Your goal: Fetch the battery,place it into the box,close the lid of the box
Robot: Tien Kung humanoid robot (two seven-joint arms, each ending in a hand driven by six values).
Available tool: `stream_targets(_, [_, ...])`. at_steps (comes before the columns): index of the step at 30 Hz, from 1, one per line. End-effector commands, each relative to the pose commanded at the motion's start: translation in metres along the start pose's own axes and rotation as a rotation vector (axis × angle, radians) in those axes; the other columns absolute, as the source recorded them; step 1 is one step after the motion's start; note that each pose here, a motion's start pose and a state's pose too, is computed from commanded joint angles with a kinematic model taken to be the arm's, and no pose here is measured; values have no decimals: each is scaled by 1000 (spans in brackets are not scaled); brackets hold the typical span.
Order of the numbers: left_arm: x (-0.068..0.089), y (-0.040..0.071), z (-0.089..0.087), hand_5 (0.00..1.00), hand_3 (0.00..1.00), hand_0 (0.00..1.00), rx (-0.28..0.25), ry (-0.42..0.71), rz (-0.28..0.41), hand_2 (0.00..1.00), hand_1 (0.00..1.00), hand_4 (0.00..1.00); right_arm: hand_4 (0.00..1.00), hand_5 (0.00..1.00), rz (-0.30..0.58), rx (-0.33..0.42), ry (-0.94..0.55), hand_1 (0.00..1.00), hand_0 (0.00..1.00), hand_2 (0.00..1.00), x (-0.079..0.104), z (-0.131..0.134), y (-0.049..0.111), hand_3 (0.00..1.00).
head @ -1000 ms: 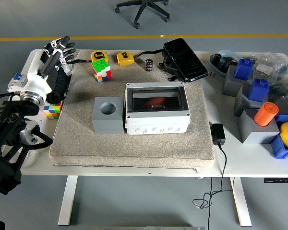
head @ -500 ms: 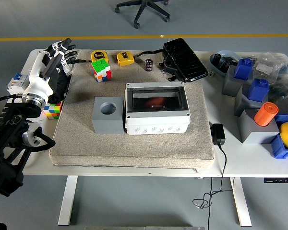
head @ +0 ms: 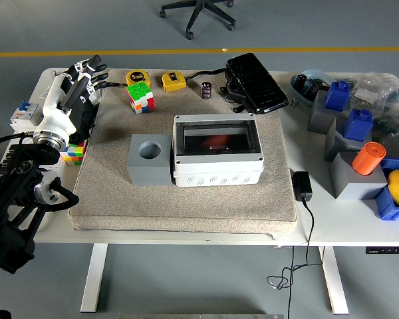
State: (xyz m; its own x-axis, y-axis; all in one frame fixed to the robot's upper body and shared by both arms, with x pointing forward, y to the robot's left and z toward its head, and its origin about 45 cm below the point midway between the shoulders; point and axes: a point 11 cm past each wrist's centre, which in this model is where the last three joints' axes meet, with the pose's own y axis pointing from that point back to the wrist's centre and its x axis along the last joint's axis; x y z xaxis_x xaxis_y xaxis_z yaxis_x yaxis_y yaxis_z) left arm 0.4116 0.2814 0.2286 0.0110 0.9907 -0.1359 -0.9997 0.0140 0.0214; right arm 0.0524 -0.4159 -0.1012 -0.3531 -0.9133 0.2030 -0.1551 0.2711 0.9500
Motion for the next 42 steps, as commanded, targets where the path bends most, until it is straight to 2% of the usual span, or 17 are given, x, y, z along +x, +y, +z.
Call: stream_targets(42, [-1, -1, 0, 537, 643, 714, 6, -1, -6, 686, 689, 928, 977, 535, -1, 5, -5, 637, 617, 660, -1, -2, 0, 580])
